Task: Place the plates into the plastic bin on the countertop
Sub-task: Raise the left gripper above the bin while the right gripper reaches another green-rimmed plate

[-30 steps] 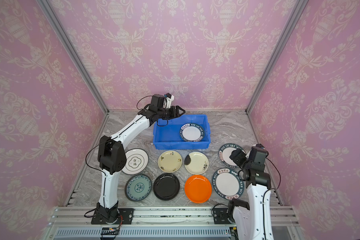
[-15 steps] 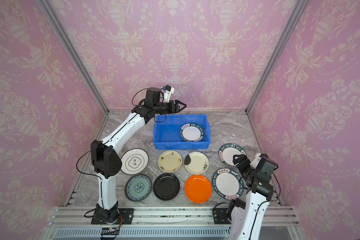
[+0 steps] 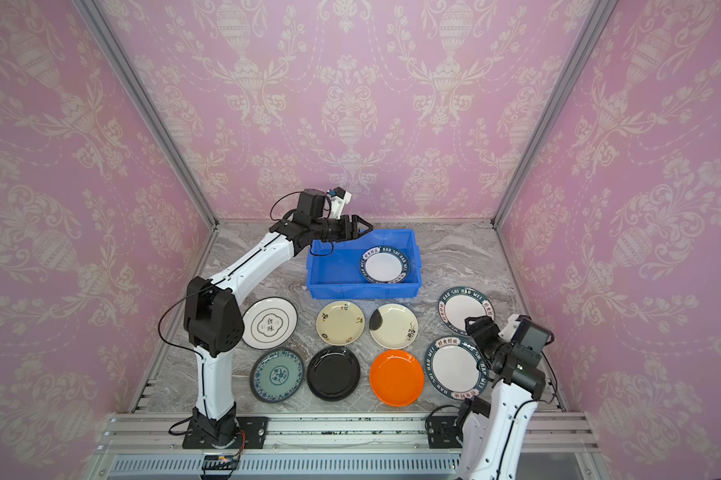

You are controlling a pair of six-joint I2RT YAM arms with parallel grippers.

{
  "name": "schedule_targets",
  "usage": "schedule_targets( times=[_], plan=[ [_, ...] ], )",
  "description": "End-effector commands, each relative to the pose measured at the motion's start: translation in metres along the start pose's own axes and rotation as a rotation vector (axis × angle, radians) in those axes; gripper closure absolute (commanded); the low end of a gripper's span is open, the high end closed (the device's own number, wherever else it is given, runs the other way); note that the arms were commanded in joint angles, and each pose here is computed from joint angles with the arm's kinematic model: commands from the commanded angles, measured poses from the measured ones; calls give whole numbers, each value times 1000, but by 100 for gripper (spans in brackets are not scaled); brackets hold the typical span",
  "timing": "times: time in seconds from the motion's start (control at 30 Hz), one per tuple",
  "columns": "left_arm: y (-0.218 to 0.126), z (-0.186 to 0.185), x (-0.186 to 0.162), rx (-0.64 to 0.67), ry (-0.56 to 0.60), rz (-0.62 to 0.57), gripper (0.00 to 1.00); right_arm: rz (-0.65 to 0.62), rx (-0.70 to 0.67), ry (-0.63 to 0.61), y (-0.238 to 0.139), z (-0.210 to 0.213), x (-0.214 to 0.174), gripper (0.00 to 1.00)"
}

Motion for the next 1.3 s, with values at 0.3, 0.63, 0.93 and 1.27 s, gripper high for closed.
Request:
schedule_targets(
  times=[0.3,0.63,0.93,1.27],
  plan=[
    [-3,-7,15,-181,-21,-19,28,4,-44,78,6,-6,19,22],
    [-23,12,29,-194,-60,-69,27,30,-218,70,9,-23,36,27],
    [-30,26,35,-188,-86,-86,27,60,-218,145,40,-46,25,35],
    [-24,33,35,-179,-108,-89,28,67,-239,160,54,-56,31,49]
  ],
)
Point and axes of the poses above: each gripper's point midway between its finger pads, its own y axis out along the fingers, its own z axis along the line the jaws close on, x = y × z, the point moved 8 cm from there along -y, back along the fingers, and after that the axes turned 14 degrees about -y, right-handed, at the moved point
